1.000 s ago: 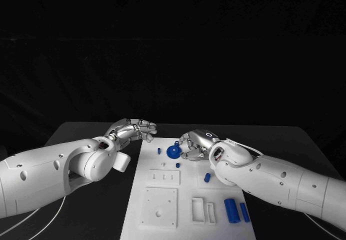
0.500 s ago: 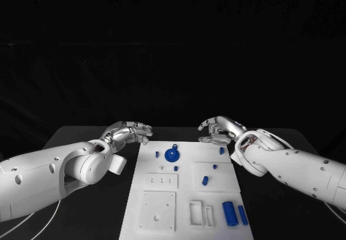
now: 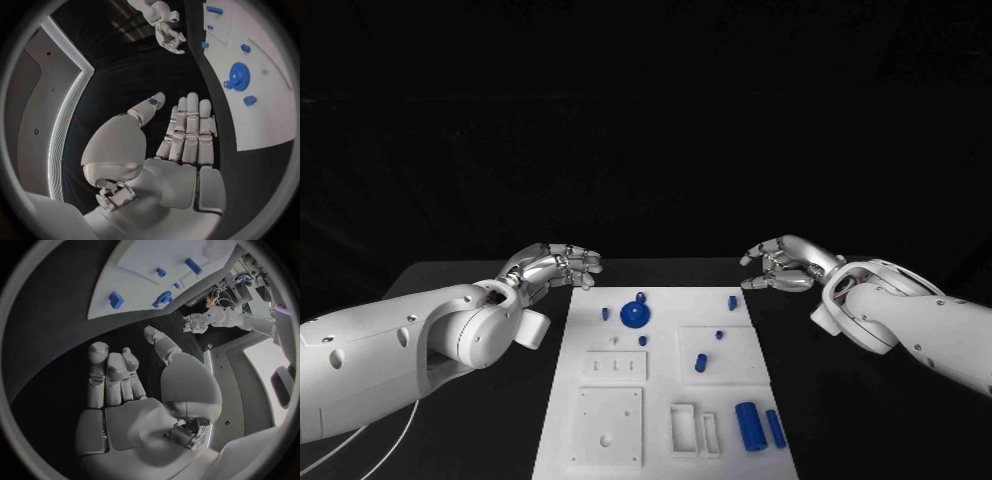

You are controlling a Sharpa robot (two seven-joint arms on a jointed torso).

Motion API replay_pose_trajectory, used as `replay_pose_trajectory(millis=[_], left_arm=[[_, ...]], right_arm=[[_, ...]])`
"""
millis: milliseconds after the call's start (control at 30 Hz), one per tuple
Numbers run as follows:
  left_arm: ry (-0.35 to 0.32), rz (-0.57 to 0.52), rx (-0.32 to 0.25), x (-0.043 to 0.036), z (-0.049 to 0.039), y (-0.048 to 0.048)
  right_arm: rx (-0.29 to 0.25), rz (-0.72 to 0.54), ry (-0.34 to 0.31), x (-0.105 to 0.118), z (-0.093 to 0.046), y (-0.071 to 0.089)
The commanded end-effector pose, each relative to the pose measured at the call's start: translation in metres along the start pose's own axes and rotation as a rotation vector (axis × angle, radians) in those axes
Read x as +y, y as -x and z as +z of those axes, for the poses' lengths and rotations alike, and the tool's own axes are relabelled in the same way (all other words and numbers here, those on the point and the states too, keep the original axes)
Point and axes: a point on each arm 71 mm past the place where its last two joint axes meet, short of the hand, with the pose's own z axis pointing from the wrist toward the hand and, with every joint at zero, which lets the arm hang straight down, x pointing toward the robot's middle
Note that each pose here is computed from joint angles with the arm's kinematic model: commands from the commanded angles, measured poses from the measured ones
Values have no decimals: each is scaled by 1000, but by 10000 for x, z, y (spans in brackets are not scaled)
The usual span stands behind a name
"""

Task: Assemble the parts on the task board

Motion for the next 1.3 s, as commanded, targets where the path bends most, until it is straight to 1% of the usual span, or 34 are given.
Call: replay_pose_trajectory(millis=[33, 200, 533, 800, 1000, 1133, 1300], left_arm=[[-13, -3, 19, -15, 4, -12], [-13, -2, 18, -11, 8, -7], [-13, 0, 17, -4, 14, -1], [-13, 2, 17, -4, 8, 0], [-13, 2, 20, -5, 10, -10], [-13, 3, 19, -4, 11, -8], [-14, 3, 17, -5, 10, -4]], right_arm=[[35, 26, 0, -63, -17, -47], [44, 25, -27, -155, -11, -147], [79, 14, -44, -212, 2, -408], [89, 17, -43, -206, 25, -494], [88, 21, -56, -219, 40, -612], [84, 17, -69, -254, 47, -630], [85, 18, -70, -248, 66, -672]])
